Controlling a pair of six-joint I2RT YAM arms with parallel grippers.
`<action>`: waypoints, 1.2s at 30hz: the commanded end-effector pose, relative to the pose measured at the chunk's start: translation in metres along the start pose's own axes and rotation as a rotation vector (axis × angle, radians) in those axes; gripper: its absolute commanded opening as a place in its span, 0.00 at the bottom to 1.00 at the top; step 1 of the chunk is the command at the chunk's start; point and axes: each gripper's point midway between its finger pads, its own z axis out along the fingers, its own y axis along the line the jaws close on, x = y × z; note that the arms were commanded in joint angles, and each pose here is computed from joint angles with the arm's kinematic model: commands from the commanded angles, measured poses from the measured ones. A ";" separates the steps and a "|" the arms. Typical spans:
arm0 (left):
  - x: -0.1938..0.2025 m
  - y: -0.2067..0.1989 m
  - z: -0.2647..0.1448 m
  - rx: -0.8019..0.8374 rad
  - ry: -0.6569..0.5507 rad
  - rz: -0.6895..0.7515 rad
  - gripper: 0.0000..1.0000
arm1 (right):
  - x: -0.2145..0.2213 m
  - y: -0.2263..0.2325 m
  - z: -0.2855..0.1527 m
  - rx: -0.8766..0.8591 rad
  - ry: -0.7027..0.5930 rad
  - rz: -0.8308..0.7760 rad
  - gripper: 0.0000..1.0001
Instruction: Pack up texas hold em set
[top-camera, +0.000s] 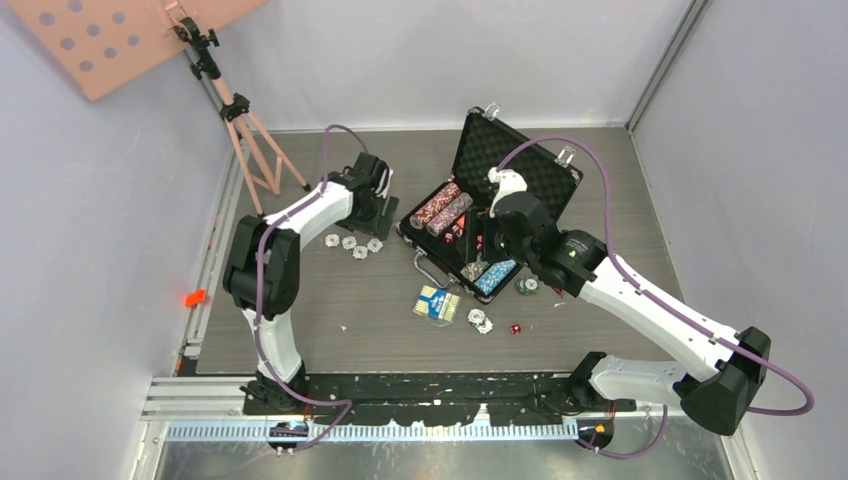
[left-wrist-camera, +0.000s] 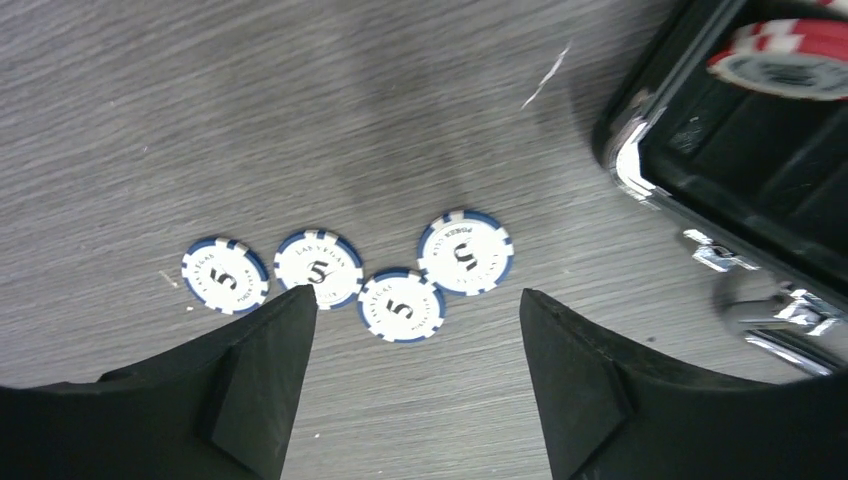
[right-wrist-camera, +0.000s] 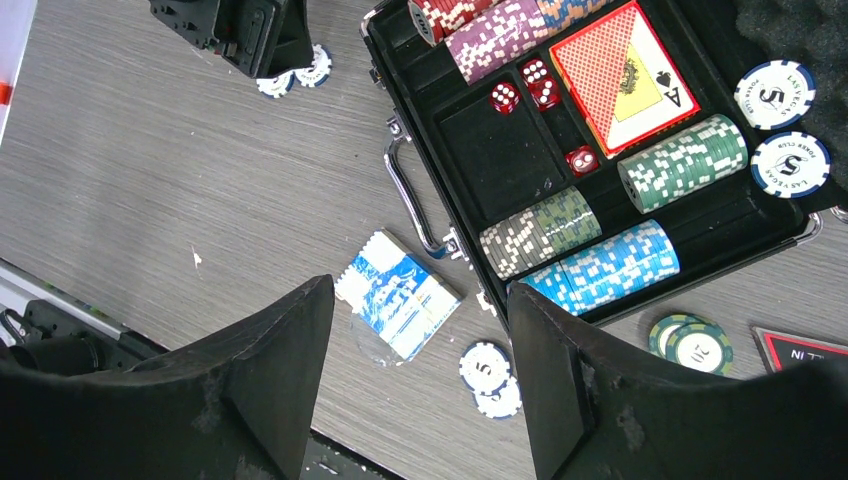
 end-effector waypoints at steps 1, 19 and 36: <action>-0.028 -0.012 -0.017 0.090 -0.116 0.012 0.79 | -0.010 0.003 -0.010 -0.020 -0.043 0.020 0.70; -0.006 -0.024 0.020 0.133 0.047 0.050 0.63 | -0.007 0.004 -0.007 -0.020 -0.033 0.033 0.70; 0.011 -0.025 0.021 0.134 0.105 0.035 0.42 | -0.005 0.003 -0.004 -0.017 -0.024 0.036 0.69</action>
